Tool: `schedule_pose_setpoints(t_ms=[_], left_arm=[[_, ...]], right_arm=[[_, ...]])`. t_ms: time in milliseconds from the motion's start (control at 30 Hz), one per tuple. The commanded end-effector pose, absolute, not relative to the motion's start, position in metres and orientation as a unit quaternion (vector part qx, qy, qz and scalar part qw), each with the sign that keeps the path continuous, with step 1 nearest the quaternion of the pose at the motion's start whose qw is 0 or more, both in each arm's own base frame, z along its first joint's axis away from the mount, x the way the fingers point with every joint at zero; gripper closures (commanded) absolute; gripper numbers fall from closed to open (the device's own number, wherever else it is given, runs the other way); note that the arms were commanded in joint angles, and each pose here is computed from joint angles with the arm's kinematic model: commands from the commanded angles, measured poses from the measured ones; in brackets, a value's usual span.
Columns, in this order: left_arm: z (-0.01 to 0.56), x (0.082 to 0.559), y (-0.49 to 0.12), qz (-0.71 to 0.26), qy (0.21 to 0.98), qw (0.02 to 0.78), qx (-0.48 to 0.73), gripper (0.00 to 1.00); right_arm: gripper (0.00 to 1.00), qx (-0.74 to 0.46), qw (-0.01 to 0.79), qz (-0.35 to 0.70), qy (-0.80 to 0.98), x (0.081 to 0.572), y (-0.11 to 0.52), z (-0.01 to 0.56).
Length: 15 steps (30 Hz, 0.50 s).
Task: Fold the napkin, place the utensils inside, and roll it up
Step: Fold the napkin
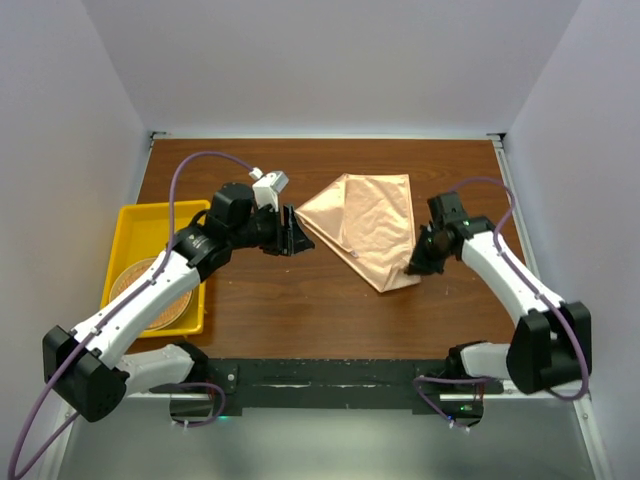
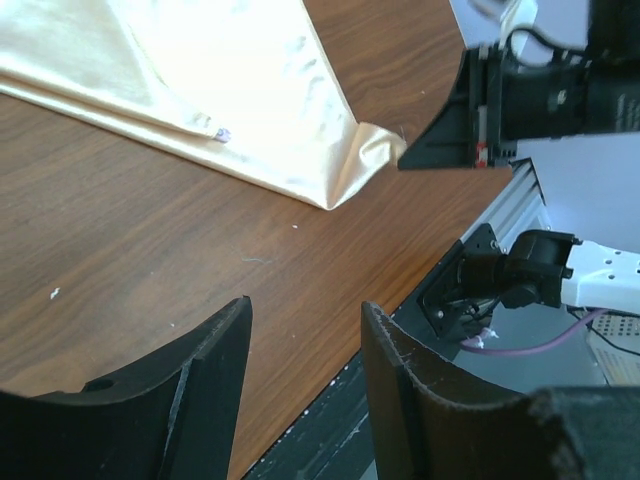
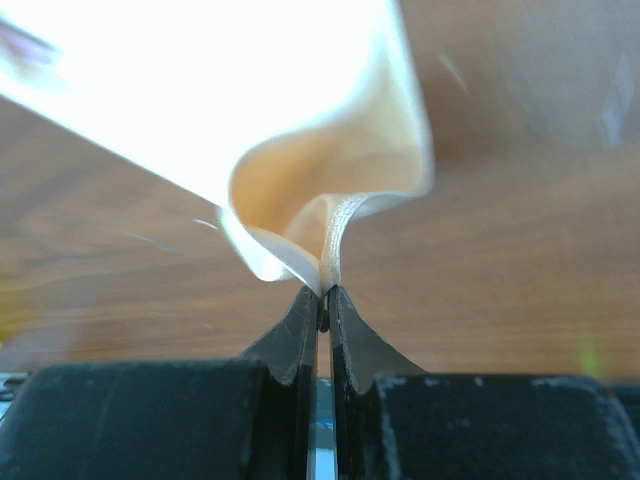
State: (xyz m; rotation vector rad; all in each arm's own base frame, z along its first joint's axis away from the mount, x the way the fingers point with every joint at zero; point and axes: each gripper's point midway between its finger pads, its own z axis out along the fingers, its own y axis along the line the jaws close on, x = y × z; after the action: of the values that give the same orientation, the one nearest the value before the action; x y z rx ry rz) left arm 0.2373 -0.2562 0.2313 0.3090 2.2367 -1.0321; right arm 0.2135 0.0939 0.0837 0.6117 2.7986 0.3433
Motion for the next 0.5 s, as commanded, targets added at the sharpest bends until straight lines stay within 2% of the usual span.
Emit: schedule_pose_setpoints(t_ms=[0, 33, 100, 133, 200, 233, 433, 467], left_arm=[[0.254, 0.251, -0.252, -0.395, 0.841, 0.361, 0.080, 0.48], [0.255, 0.252, -0.252, -0.400, 0.838, 0.363, 0.072, 0.48], [0.258, 0.255, -0.252, -0.405, 0.832, 0.374, 0.062, 0.47], [0.260, 0.256, -0.251, -0.405, 0.831, 0.377, 0.057, 0.47], [0.265, 0.259, -0.252, -0.411, 0.830, 0.376, 0.045, 0.47], [0.267, 0.260, -0.253, -0.413, 0.828, 0.376, 0.044, 0.47], [0.262, 0.276, -0.253, -0.396, 0.838, 0.371, 0.049, 0.47], [0.262, 0.279, -0.256, -0.399, 0.838, 0.369, 0.050, 0.47]], right_arm=[[1.00, 0.099, 0.201, 0.175, 0.959, 0.287, 0.133, 0.130], [1.00, 0.083, 0.191, 0.177, 0.962, 0.296, 0.146, 0.124], [1.00, 0.043, 0.215, 0.212, 0.952, 0.323, 0.180, 0.146], [1.00, 0.036, 0.196, 0.211, 0.957, 0.330, 0.190, 0.134], [1.00, 0.011, 0.209, 0.233, 0.950, 0.347, 0.216, 0.154], [1.00, 0.007, 0.191, 0.233, 0.953, 0.351, 0.225, 0.145], [1.00, -0.046, 0.227, 0.261, 0.937, 0.393, 0.262, 0.169], [1.00, -0.055, 0.217, 0.255, 0.941, 0.398, 0.265, 0.157]])
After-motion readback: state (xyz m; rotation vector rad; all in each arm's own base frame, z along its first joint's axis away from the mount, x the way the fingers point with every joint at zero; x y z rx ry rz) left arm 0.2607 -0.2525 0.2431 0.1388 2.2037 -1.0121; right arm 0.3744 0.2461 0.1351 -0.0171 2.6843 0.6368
